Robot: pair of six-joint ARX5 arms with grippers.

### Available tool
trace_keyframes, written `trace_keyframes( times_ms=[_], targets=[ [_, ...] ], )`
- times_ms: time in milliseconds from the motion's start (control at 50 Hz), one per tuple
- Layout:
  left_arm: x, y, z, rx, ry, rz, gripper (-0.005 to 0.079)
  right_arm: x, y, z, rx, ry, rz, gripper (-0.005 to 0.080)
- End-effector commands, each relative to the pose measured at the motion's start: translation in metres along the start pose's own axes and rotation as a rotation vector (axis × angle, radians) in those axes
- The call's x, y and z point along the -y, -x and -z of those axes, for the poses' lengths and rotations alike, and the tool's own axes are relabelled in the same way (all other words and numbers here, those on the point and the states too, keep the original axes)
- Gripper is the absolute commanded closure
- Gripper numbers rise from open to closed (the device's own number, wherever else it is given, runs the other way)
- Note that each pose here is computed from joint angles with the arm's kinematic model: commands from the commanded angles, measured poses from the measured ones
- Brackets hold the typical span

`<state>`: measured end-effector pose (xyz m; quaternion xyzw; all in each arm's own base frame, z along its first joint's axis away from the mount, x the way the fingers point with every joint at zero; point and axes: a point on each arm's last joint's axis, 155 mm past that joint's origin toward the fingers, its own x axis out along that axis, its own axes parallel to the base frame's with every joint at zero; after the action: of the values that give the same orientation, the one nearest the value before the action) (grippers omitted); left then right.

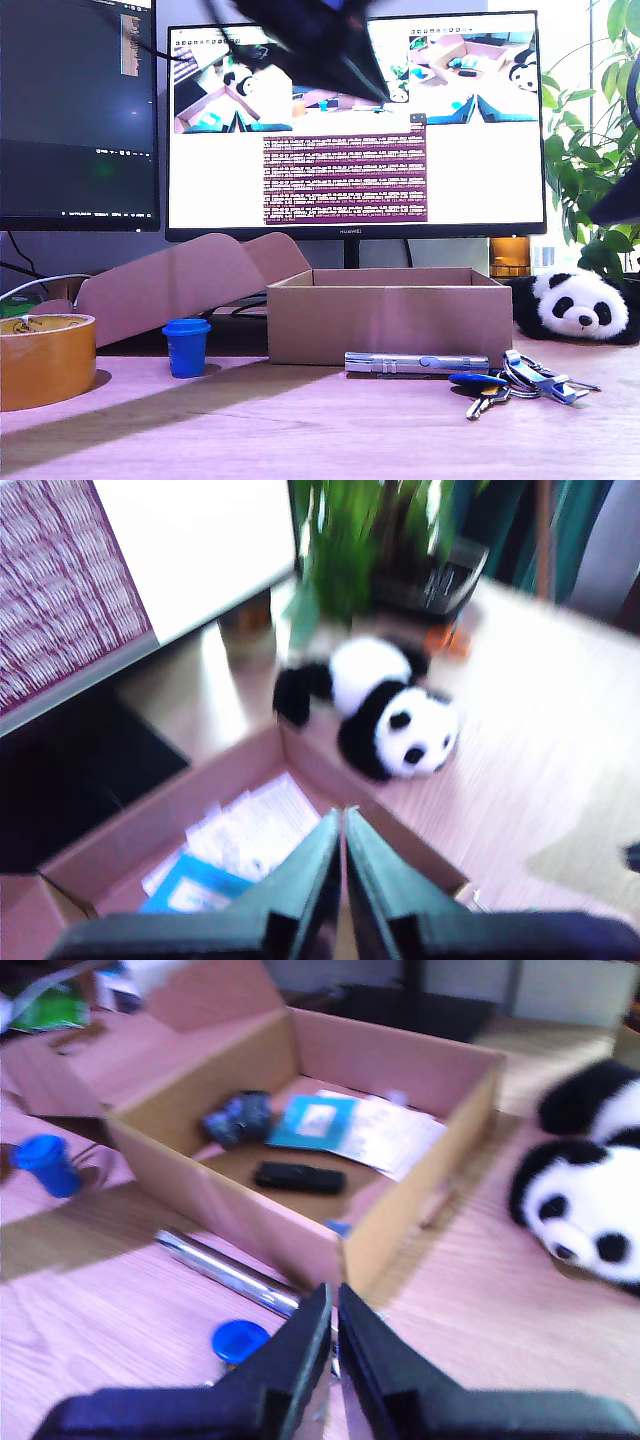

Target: Pick up the USB drive and place it inside the cardboard box

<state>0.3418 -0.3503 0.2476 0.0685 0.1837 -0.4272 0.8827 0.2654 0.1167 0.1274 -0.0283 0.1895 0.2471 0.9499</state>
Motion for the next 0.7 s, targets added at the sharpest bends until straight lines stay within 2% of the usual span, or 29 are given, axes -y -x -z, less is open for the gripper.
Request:
trace_keyframes(
  times_ms=[0,140,380,600,680],
  targets=[
    [-0.014,0.004,0.021,-0.016,0.010,-0.027,0.0766,0.000,-0.001,-0.001,0.007,0.000,-0.004,0.0765],
    [-0.047,0.019,0.054,-0.043,0.054,-0.077,0.0766,0.008,0.000,-0.003,0.016,-0.002,0.028,0.0765],
    [-0.100,0.047,0.090,-0.034,0.149,-0.176,0.0766,0.056,0.009,-0.005,0.033,-0.056,0.214,0.0765],
    [-0.118,0.071,0.107,-0.019,0.189,-0.232,0.0766,0.097,0.024,0.008,0.031,-0.242,0.357,0.0765],
    [-0.121,0.077,0.112,-0.012,0.194,-0.245,0.0766,0.104,0.029,0.012,0.037,-0.253,0.386,0.0765]
  ],
)
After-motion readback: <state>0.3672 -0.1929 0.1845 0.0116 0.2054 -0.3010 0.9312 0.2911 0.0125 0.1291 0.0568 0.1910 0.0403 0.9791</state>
